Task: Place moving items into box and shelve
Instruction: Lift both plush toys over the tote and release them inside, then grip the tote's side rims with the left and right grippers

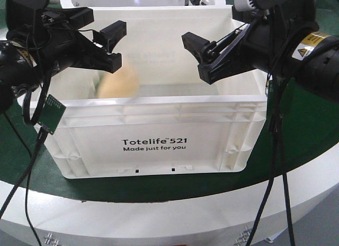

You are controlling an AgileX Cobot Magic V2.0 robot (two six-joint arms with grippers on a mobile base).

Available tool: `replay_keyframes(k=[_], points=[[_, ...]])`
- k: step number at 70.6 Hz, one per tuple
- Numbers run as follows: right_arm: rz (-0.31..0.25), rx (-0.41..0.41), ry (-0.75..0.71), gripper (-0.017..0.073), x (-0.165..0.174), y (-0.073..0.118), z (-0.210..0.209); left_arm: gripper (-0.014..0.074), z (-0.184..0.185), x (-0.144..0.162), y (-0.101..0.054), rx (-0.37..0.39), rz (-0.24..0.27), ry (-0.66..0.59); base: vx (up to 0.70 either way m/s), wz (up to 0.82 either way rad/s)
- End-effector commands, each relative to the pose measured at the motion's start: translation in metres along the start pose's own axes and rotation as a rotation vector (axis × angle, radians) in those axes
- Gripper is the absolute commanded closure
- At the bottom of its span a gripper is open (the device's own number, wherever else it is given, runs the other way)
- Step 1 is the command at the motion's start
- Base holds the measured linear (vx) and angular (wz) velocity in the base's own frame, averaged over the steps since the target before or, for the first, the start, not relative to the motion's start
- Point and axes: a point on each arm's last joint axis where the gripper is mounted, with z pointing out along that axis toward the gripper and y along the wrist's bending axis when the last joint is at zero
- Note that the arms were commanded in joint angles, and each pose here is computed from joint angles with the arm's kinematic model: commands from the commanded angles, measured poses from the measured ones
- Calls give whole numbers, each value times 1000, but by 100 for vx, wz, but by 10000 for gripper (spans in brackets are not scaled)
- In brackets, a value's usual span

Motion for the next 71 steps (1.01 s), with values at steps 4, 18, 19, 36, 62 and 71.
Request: replay_keyframes(k=[4,18,19,36,62,71], points=[[1,42,-135,-150,-22,-5,-9,23,-8,-27,-2,12,-9,-155,0,0],[16,106,-120,-100,-20,-24,-15,23,-18,-32,21,-79,-61,-143,0,0],[18,118,-121,-97,-20,-27,-17,23,-19,-32,23,-85,-64,-141,0,0],[69,309,-28,-48,-10,-77,-48,23,-56,-37,62,-267,-49,-46,0,0],[243,256,102,-18,-22,-83,-52,23,-63,-30,71,-318,-235,58,0,0],[302,214,176,-18,-40,-90,-40,23,-56,-39,77,-339,-260,131,0,0]])
